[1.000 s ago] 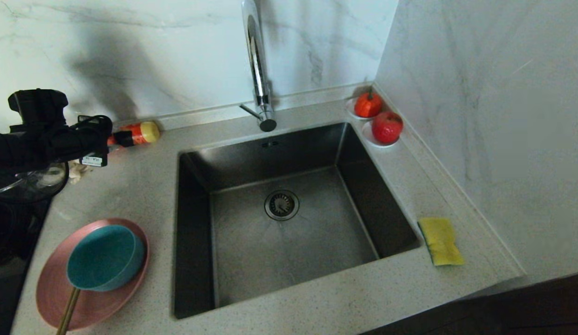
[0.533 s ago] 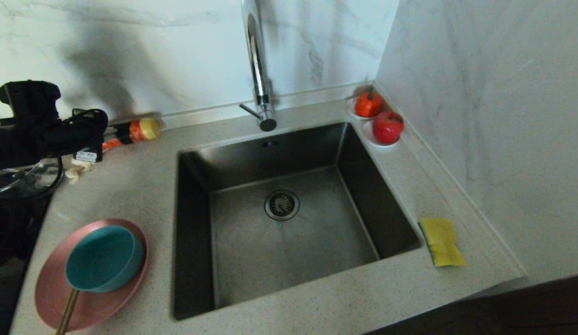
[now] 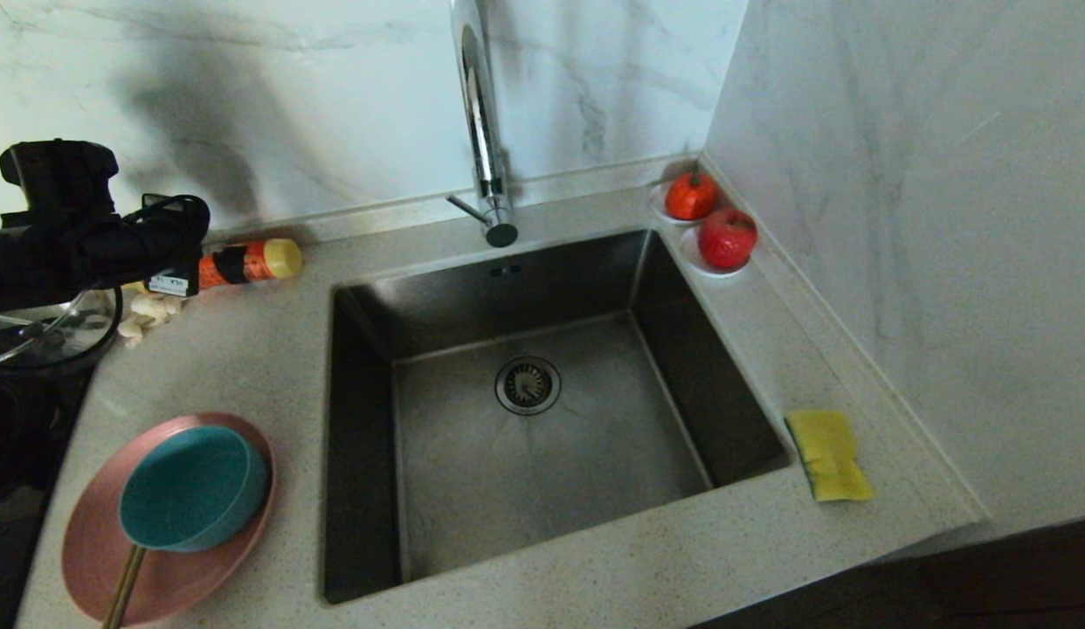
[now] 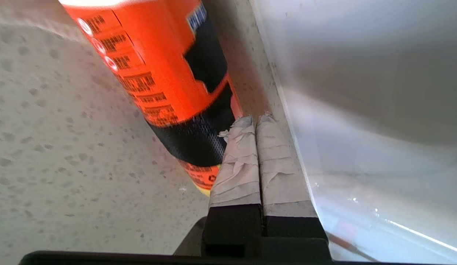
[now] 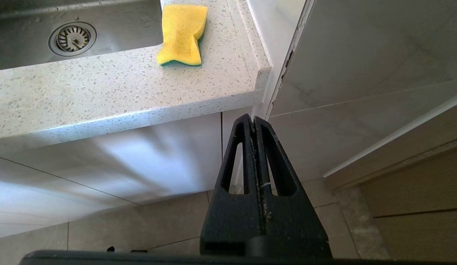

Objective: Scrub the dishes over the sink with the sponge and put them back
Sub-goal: Grab the dish soap

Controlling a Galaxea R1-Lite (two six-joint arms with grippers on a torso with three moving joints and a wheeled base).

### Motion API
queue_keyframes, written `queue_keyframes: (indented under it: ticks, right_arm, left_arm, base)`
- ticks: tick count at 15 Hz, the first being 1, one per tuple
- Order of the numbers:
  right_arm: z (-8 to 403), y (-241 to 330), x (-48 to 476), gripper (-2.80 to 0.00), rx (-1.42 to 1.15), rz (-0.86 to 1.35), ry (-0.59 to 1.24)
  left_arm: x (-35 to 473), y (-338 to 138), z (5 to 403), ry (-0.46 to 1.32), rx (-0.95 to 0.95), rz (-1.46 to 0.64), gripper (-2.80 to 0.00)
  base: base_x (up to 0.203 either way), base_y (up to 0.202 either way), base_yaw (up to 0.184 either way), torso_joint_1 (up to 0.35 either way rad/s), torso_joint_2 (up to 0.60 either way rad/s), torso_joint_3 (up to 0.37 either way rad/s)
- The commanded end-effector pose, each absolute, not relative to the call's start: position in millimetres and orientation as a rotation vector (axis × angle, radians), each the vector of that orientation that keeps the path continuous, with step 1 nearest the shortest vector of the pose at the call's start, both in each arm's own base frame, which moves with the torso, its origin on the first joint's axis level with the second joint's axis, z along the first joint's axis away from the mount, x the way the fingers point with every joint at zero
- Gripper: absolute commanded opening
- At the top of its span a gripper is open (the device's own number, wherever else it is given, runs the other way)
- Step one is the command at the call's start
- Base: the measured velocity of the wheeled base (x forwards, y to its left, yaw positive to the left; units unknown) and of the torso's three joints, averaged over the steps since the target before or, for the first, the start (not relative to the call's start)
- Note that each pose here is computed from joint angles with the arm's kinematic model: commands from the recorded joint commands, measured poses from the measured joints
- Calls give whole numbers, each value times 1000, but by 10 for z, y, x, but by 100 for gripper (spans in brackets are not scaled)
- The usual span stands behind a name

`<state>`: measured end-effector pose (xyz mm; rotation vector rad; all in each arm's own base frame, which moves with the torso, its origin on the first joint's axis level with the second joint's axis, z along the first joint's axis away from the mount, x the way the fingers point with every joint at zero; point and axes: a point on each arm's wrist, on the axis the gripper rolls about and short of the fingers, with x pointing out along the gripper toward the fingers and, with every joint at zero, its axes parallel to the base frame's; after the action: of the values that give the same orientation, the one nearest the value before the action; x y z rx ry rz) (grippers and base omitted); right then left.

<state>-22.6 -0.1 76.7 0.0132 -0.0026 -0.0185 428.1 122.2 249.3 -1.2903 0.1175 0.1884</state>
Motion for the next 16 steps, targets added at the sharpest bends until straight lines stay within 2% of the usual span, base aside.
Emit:
queue_keyframes:
  ticks: [1, 2, 3, 4, 16]
  right_arm:
    - [765, -1, -224, -280, 13, -18, -1]
    - [763, -1, -223, -280, 14, -18, 0]
    - [763, -1, -223, -280, 13, -18, 0]
    - [765, -1, -224, -280, 14, -18, -1]
    - [767, -1, -225, -280, 13, -18, -2]
  left_arm:
    - [4281, 1214, 2492, 131, -1290, 194, -280]
    - [4266, 1209, 2491, 148, -1274, 204, -280]
    - [4259, 1207, 2488, 156, -1272, 209, -247]
    - [4258, 1207, 2485, 159, -1274, 211, 0]
    - [4233, 1210, 2437, 138, -1382, 314, 0]
  base:
    - [0, 0, 0, 0, 0, 0]
    - [0, 0, 0, 0, 0, 0]
    - [0, 0, 0, 0, 0, 0]
    - [0, 0, 0, 0, 0, 0]
    - [0, 0, 0, 0, 0, 0]
